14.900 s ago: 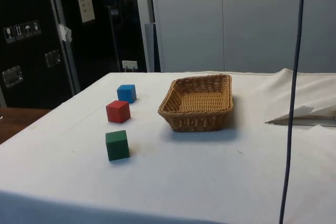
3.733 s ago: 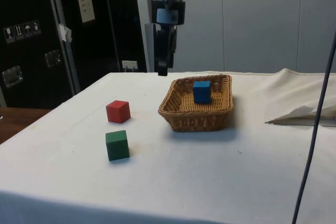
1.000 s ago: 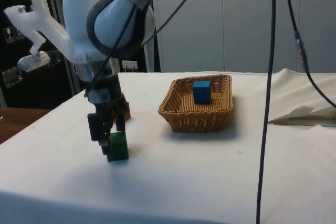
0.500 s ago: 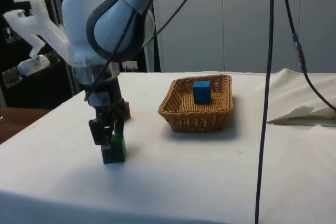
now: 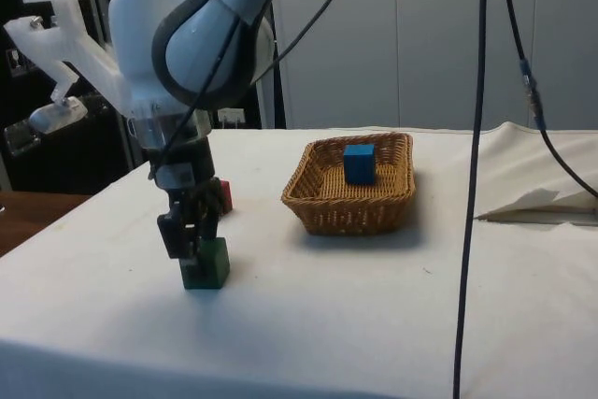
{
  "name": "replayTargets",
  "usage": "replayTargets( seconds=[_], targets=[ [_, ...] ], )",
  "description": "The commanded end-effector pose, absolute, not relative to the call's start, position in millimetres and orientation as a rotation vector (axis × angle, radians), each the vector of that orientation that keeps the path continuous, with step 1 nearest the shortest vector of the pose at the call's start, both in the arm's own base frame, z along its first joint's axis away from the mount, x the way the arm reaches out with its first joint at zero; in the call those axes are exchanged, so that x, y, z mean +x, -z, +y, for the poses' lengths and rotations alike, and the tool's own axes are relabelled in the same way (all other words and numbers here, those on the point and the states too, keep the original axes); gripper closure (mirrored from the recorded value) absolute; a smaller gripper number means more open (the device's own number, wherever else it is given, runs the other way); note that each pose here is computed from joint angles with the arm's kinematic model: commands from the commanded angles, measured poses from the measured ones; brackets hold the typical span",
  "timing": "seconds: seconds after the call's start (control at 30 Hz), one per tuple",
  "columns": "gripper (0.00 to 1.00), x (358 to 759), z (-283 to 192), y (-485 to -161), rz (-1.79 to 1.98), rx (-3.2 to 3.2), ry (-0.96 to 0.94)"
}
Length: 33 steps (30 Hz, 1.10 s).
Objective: Pick up exactly two blocks and place them into the basket.
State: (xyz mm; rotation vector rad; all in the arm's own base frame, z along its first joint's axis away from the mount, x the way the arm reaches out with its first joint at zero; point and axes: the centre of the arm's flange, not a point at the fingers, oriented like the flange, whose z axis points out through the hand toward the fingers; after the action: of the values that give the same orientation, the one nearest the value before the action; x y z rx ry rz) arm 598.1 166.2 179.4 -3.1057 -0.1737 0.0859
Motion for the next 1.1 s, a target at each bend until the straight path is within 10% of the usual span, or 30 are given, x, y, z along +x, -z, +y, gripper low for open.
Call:
replayTargets(
  seconds=[0.0, 1.07],
  targets=[
    [0.87, 595.0, 163.5, -188.5, -0.176, -3.108, -0.087],
    [0.87, 525.5, 99.5, -283.7, -0.220, -3.090, 0.002]
  ],
)
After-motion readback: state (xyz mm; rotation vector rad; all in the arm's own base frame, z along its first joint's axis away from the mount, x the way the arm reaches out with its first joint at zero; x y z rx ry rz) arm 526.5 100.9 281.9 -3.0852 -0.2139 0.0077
